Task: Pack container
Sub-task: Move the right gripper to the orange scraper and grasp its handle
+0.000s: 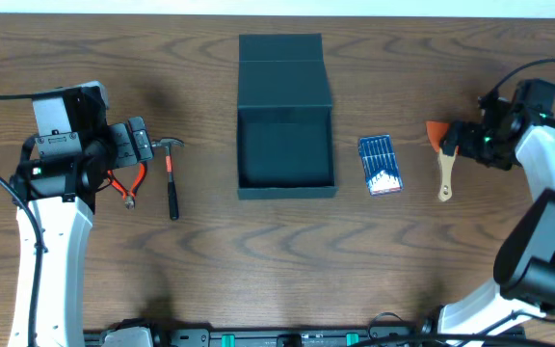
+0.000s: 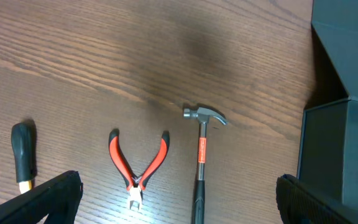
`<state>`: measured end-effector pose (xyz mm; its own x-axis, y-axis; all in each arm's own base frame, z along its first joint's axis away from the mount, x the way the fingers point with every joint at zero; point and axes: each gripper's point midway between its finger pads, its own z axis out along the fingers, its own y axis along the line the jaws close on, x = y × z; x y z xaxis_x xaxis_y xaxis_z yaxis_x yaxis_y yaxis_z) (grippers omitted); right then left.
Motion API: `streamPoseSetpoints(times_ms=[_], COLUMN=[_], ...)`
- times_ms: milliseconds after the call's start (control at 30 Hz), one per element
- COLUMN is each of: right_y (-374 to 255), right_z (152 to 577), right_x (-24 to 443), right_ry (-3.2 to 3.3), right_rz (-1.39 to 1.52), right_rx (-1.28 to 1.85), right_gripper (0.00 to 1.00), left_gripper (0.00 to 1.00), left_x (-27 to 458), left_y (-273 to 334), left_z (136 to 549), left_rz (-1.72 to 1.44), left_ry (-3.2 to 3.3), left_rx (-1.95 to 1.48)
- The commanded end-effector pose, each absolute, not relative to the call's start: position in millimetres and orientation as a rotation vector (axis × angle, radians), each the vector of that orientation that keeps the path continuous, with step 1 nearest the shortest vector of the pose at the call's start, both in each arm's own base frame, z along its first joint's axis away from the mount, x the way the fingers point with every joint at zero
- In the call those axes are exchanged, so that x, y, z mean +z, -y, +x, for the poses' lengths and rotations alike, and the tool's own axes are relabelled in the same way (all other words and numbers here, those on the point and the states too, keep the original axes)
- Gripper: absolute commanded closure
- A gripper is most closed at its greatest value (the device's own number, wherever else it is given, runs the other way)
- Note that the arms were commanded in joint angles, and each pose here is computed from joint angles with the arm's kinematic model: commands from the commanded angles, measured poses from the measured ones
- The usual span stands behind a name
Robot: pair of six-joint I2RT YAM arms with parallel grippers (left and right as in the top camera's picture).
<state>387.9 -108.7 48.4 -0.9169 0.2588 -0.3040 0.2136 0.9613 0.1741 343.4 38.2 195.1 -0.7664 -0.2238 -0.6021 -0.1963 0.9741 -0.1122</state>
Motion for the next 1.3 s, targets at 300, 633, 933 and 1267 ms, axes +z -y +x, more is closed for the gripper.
streamPoseSetpoints(times_ms=[300, 633, 933, 1267], right_y=[91.4, 93.7, 99.1, 94.1], right_z=[386.6, 379.0, 367.2, 374.7], right_x=[-9.3, -12.9, -16.5, -15.9], right_ry=[-2.916, -2.955, -3.036, -3.017], right_rz=[0.328, 0.334, 0.286, 0.288], right_rx=[0.260, 0.219, 0.002, -0.052], right_gripper=[0.14, 0.28, 0.24, 0.17], left_gripper=[0.02, 0.02, 0.02, 0.02], left_x=[204.7, 204.7, 204.4, 204.4], left_y=[-38.1, -38.1, -38.1, -38.1], left_z=[347.8, 347.8, 347.7, 347.7], left_rz=[-0.277, -0.277, -0.278, -0.278], left_ry=[-2.444, -2.444, -2.445, -2.445], left_rx=[-0.065, -0.065, -0.065, -0.065])
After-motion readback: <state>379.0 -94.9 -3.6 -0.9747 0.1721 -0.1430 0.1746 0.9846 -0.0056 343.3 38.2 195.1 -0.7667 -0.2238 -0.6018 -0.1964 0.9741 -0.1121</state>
